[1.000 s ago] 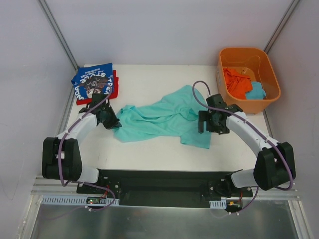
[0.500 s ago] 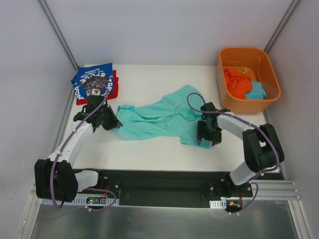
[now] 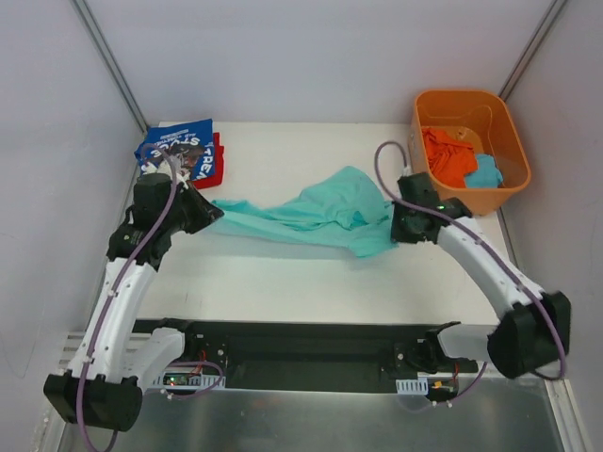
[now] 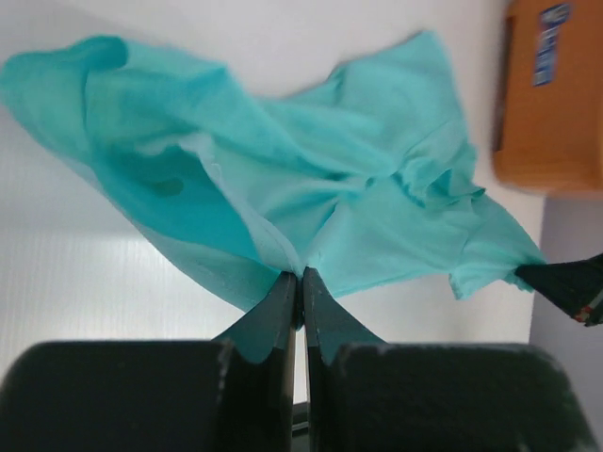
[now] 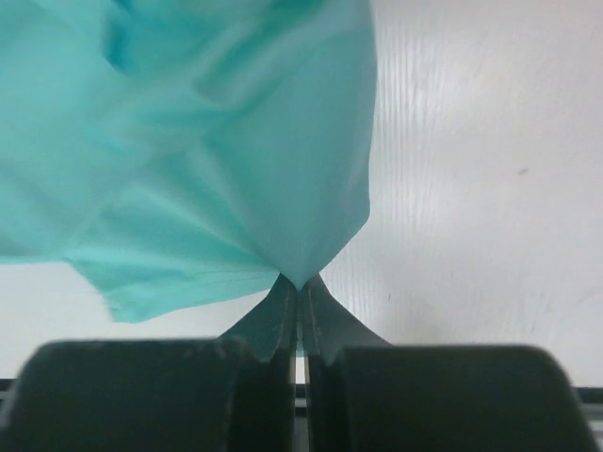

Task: Fold and stack the t-shirts
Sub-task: Flatten out the tshirt, then grap the side of the flattened tshirt closest away from the robot with both arms, then fold the flattened tshirt in 1/3 of the way, then grap the side of the flattened tshirt furthest away from the robot with both arms

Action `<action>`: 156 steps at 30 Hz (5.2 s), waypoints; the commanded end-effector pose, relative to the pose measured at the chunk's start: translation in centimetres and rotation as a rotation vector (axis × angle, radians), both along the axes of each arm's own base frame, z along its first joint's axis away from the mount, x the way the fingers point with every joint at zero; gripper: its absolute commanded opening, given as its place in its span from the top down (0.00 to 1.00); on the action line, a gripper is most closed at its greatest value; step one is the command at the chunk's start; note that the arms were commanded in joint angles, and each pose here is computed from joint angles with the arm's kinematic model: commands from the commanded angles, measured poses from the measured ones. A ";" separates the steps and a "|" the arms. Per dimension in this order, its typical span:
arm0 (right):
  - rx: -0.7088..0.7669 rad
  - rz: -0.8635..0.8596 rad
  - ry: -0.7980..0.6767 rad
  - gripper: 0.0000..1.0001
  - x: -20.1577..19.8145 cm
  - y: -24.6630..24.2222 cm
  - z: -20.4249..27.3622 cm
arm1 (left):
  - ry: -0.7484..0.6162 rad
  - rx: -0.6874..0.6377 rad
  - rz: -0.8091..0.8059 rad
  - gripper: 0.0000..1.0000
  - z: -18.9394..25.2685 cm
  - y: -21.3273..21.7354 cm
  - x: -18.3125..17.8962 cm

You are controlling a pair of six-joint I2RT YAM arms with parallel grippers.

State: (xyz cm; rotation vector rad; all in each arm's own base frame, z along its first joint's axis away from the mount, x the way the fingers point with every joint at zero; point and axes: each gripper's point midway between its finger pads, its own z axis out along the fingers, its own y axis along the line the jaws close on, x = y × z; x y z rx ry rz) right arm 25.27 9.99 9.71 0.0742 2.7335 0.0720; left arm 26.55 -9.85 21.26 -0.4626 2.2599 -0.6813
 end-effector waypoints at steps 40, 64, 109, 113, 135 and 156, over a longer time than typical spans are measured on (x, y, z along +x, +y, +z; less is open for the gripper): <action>0.185 0.087 -1.418 0.99 5.0 -3.1 51.1 | -0.812 0.309 0.189 1.00 34.3 5.3 6.7; 0.203 -0.131 -0.225 0.99 -13.2 -5.2 4.8 | 0.075 -0.199 0.053 1.00 -12.9 -1.3 -8.3; 0.308 -0.089 0.110 0.03 -8.6 -0.1 -0.6 | 0.200 -0.050 0.043 0.01 -10.2 -1.8 -4.6; 0.335 -0.104 0.092 0.03 -9.7 0.2 -2.0 | 0.205 -0.011 0.000 0.01 -10.4 -3.7 -4.9; 0.371 -0.160 -0.144 0.03 2.7 3.0 -1.7 | 0.197 0.037 0.024 0.01 -11.0 -2.8 -5.4; -0.029 0.010 -0.207 0.03 17.2 1.6 4.5 | 0.270 0.250 0.221 0.01 -8.4 3.3 5.4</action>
